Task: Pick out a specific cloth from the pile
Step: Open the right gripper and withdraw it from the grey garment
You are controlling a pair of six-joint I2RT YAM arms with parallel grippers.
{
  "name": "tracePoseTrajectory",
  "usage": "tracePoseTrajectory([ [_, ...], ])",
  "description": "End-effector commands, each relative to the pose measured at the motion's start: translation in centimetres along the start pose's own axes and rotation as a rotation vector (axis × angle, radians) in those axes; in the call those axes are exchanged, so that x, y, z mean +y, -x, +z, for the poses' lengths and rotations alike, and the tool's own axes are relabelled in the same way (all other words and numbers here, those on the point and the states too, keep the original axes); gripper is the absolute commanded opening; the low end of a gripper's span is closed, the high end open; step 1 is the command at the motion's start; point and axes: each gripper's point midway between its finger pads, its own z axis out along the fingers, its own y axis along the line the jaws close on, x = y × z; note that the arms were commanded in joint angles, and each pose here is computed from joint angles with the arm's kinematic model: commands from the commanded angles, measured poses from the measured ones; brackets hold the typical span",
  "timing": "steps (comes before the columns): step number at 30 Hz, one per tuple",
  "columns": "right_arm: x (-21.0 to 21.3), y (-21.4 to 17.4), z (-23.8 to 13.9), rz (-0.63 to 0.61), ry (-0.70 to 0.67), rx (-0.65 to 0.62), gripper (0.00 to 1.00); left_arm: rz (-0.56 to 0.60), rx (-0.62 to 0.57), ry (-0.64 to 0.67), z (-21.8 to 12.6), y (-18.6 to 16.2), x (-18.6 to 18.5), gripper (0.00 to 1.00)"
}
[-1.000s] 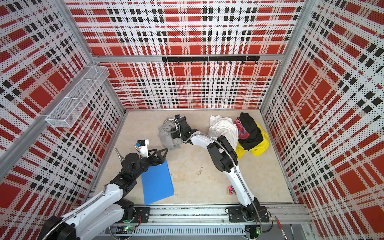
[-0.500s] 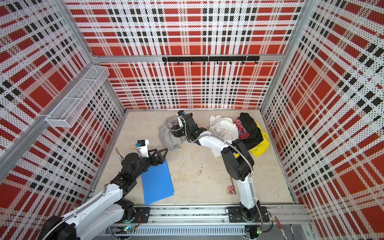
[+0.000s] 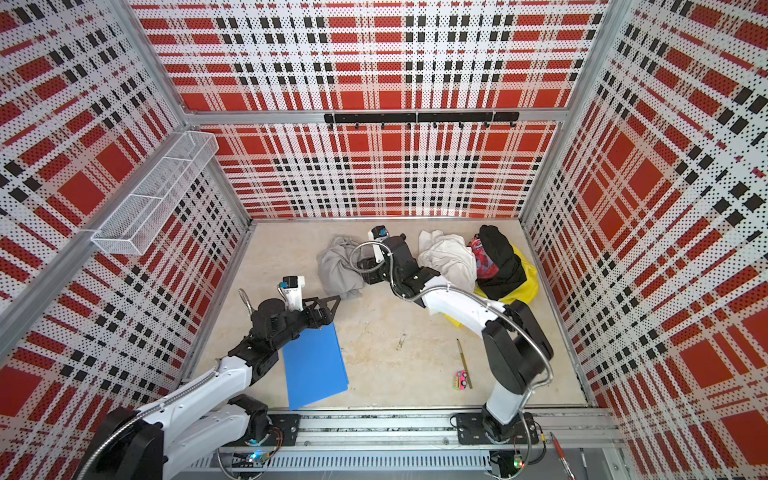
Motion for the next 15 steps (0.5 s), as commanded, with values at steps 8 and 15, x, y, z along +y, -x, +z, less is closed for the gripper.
tracePoseTrajectory([
  [8, -3.4, 0.7, -12.3, -0.105, -0.104, -0.200, 0.97, 0.143, -0.129, -0.125, -1.4, 4.9, -5.1, 0.99],
  [15, -6.7, -0.8, -20.2, -0.088, -0.244, -0.293, 1.00, 0.162, -0.160, -0.034, -2.2, 5.7, -3.6, 0.99],
])
